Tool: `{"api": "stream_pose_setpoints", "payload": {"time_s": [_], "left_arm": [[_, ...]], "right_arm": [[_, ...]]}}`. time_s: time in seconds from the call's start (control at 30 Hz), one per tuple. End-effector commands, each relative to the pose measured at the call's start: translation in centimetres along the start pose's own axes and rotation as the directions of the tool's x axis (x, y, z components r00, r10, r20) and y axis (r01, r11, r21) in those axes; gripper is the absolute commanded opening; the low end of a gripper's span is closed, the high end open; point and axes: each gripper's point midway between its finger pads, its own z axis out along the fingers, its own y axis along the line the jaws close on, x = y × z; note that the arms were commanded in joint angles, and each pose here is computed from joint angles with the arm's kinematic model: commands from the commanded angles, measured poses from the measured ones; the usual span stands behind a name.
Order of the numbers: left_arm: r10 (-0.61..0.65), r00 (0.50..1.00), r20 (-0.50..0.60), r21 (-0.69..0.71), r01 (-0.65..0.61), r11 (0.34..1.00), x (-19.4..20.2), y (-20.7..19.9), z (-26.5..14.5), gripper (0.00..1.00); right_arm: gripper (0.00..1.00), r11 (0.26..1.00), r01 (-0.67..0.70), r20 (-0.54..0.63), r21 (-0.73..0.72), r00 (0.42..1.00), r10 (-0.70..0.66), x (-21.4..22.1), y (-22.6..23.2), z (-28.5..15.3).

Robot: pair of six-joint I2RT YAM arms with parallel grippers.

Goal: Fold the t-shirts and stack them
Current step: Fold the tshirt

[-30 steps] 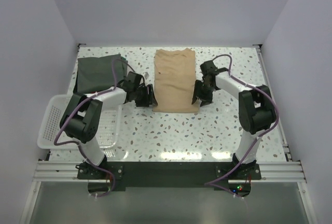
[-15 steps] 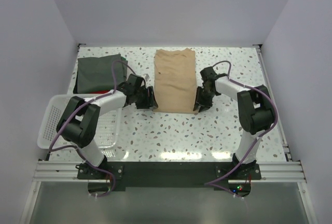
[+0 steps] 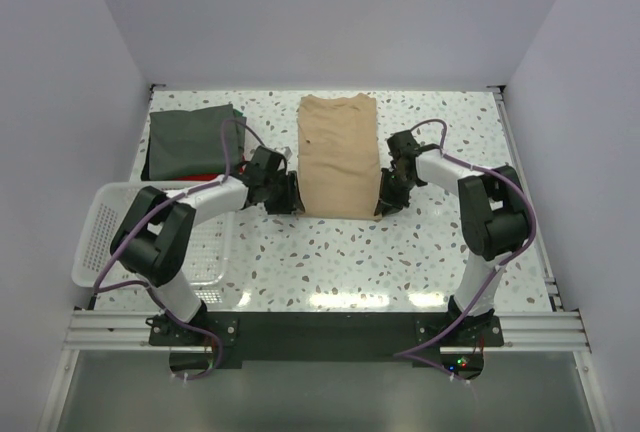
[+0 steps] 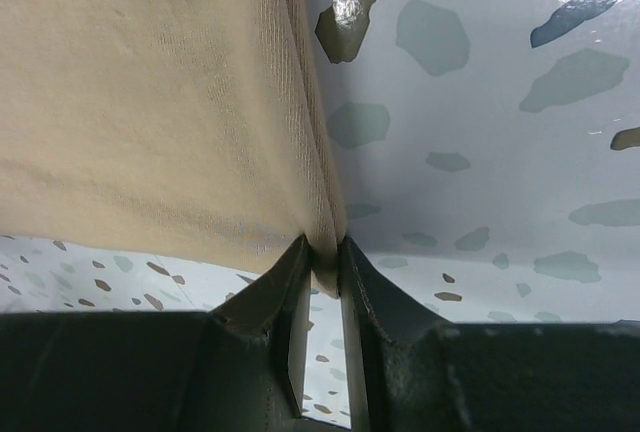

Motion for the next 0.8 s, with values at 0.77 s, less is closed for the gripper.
{"api": "stream_pose_setpoints", "payload": {"time_s": [0.77], "left_arm": [[0.013,1.000,-0.012,-0.105,-0.015,0.994,1.2,1.0,1.3,0.27]], "right_arm": [[0.15,0.999,0.035,0.004,-0.025,0.999,-0.035,0.9,0.9,-1.2]]}}
